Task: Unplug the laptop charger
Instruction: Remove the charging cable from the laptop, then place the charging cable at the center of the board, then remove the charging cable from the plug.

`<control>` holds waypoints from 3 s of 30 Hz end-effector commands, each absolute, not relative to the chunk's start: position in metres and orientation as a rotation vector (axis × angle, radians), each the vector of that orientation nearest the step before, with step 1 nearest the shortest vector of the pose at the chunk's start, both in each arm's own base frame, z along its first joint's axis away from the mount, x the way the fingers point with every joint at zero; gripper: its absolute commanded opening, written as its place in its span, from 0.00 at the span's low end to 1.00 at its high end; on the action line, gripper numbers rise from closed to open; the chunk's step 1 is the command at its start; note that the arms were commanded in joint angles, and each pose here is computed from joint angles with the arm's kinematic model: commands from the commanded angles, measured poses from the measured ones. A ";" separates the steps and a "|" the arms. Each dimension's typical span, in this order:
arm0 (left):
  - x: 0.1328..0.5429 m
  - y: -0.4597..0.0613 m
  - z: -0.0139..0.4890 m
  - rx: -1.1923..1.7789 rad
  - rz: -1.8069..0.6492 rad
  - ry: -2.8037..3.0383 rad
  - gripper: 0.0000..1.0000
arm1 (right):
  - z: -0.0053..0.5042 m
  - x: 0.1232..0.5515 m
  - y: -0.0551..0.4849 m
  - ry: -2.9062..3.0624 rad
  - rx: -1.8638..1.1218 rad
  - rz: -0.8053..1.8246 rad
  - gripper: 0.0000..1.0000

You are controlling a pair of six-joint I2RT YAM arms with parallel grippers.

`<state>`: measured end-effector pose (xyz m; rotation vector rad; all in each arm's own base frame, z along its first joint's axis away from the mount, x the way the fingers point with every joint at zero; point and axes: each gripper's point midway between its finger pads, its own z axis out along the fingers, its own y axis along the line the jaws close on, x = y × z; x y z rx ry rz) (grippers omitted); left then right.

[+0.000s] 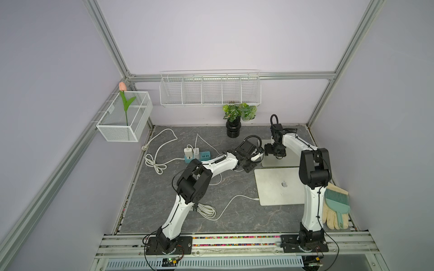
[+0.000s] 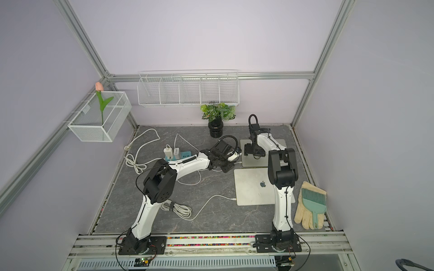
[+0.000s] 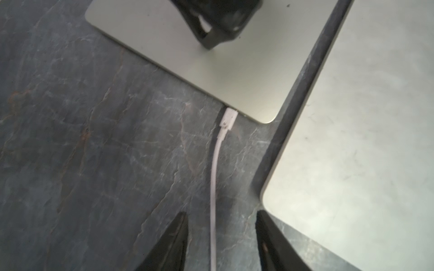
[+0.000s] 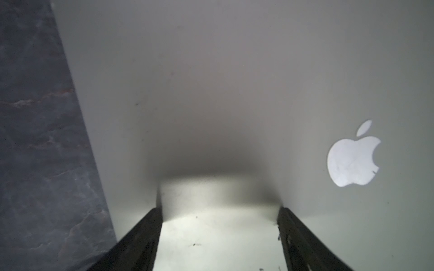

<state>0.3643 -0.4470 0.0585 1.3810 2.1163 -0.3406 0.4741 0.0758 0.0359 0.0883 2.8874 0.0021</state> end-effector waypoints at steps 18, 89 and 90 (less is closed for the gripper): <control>0.377 -0.404 0.003 1.409 -0.025 2.253 0.00 | 0.018 0.468 0.113 3.023 -0.066 -0.193 0.85; 0.484 -0.146 0.181 0.137 0.056 2.415 0.28 | 0.164 0.457 0.443 2.502 -0.528 0.831 0.75; 0.486 -0.145 0.180 0.129 0.057 2.419 0.28 | 0.160 0.456 0.445 2.510 -0.525 0.851 0.75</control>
